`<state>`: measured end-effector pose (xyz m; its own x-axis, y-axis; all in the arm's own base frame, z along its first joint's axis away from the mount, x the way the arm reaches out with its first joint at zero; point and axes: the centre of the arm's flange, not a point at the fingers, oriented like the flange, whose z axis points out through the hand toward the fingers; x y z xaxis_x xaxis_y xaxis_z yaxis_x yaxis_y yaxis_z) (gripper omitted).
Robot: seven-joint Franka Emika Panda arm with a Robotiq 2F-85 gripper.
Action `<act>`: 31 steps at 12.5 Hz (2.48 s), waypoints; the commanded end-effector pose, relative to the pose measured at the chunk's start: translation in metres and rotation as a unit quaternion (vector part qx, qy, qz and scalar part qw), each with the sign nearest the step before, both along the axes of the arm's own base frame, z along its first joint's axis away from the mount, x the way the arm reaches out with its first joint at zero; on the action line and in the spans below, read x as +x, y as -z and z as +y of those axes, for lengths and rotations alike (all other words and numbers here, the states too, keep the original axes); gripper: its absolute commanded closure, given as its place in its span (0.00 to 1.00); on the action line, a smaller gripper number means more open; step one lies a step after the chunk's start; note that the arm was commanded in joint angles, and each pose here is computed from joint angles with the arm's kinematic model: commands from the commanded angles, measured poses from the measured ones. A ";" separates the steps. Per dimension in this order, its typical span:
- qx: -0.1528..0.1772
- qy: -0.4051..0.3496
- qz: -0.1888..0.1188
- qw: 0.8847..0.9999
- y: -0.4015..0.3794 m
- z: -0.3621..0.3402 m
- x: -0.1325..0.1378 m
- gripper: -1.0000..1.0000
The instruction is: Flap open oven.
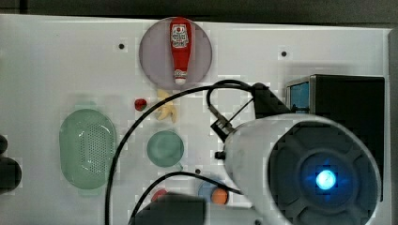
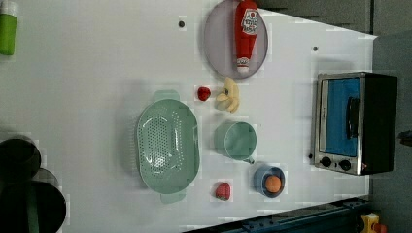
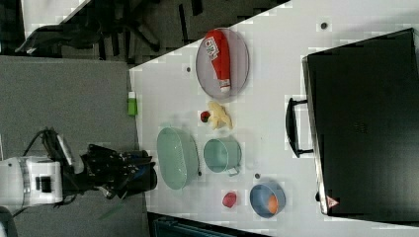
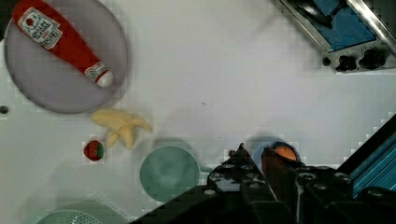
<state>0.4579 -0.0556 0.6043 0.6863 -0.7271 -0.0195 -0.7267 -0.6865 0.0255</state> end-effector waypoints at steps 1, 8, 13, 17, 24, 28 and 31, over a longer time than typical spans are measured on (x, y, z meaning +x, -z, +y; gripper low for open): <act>0.014 -0.024 -0.012 1.000 -0.007 -0.039 -0.010 0.83; 0.039 -0.242 -0.008 0.969 0.051 -0.150 -0.014 0.83; -0.014 -0.371 -0.011 0.928 0.125 -0.198 0.003 0.83; -0.044 -0.372 -0.016 0.927 0.190 -0.210 0.012 0.83; -0.070 -0.383 -0.006 0.921 0.268 -0.207 0.013 0.83; -0.065 -0.389 0.010 0.919 0.289 -0.203 0.016 0.83; -0.087 -0.404 0.036 0.910 0.294 -0.181 0.027 0.83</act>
